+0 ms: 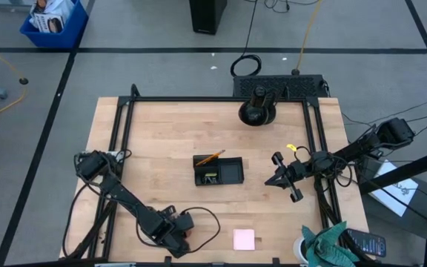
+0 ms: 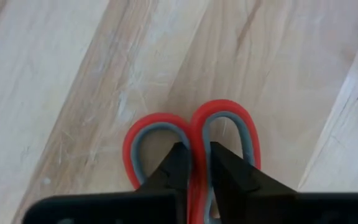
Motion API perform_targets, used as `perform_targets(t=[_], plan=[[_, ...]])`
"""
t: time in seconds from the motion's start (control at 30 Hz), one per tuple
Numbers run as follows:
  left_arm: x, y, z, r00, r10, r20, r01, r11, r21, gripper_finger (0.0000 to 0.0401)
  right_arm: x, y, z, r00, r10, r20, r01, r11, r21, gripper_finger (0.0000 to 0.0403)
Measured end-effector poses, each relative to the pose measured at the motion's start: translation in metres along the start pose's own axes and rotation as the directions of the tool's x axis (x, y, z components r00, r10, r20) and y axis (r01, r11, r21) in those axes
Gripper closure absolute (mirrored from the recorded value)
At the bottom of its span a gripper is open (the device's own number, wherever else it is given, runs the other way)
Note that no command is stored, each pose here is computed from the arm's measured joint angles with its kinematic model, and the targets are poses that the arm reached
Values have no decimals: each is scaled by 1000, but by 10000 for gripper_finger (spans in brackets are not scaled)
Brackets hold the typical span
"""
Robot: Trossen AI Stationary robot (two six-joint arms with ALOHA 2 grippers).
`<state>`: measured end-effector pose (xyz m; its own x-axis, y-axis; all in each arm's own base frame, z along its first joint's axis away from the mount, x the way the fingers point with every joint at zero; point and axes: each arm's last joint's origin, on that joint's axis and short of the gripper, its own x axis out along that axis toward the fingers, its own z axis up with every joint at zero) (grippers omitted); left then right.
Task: Pick and place office supplies into organizer
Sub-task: Put the red scissors into the black desk organizer
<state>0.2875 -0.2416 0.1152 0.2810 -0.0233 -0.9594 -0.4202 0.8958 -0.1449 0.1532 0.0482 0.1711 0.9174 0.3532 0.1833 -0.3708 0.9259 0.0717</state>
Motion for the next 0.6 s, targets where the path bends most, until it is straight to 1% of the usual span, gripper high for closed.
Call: perform_targets(t=[0.1,0.2,0.27,0.33,0.5,0.6], plan=[[-7,-1,0,998,0,64,-2,1000,31,368,0,0,0,1000,0,0,0,1000,4,399],[-17,-1,4,980,20,197,-30,998,53,370,0,0,0,1000,0,0,0,1000,5,399],[-23,3,6,955,66,289,-88,994,61,366,0,0,0,1000,0,5,0,1000,5,399],[-31,1,10,926,61,372,-90,994,60,363,0,0,2,1000,1,16,-1,1000,4,399],[-50,0,14,876,62,478,-117,989,86,383,0,0,2,1000,2,22,-2,1000,4,399],[-64,1,20,828,68,556,-148,984,100,390,0,0,2,1000,2,22,-2,1000,4,399]])
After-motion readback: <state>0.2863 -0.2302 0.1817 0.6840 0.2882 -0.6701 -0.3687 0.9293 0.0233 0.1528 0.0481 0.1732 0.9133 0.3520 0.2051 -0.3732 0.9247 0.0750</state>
